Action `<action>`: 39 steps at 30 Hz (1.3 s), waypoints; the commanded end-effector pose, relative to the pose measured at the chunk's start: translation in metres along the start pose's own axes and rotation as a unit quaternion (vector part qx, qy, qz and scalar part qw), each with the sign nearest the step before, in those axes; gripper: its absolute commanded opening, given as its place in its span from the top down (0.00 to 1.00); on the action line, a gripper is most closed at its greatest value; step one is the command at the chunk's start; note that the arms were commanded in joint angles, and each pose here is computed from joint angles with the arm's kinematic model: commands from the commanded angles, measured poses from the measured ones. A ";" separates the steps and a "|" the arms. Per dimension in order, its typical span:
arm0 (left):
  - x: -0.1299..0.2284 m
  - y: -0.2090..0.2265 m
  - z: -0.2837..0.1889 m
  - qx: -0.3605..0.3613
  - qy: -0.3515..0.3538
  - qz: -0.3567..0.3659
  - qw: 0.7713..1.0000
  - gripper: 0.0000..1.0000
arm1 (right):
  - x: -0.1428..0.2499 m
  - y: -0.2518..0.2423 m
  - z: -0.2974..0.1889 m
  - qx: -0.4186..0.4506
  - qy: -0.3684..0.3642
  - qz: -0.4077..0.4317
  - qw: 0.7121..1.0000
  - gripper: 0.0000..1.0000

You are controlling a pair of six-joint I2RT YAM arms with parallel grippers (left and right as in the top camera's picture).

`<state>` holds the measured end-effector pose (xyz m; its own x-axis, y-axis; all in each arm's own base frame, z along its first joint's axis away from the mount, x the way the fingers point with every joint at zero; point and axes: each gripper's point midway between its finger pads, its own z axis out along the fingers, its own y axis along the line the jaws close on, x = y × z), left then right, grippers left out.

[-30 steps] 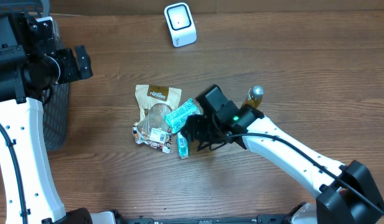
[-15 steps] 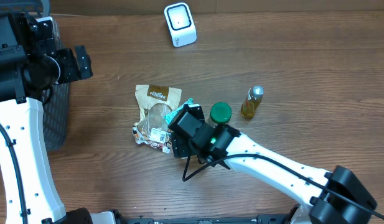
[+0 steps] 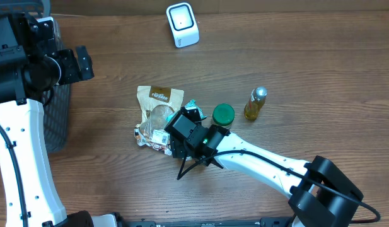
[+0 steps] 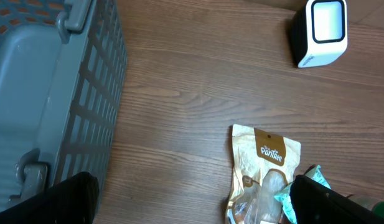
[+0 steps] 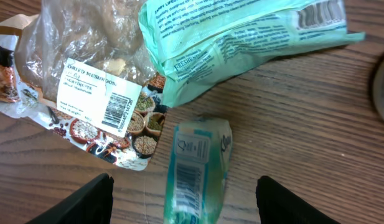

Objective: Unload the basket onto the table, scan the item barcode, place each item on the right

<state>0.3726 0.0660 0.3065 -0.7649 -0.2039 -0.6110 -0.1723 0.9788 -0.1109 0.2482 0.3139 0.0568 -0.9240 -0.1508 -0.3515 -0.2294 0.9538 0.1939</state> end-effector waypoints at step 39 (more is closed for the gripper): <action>-0.004 -0.001 -0.002 0.000 -0.006 -0.002 1.000 0.00 | -0.003 0.011 0.014 -0.013 0.004 0.001 1.000 0.40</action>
<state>0.3726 0.0660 0.3065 -0.7649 -0.2039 -0.6110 -0.1723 0.9788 -0.1109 0.2470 0.3215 0.0386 -0.9330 -0.1609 -0.3218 -0.2343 0.9505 0.2042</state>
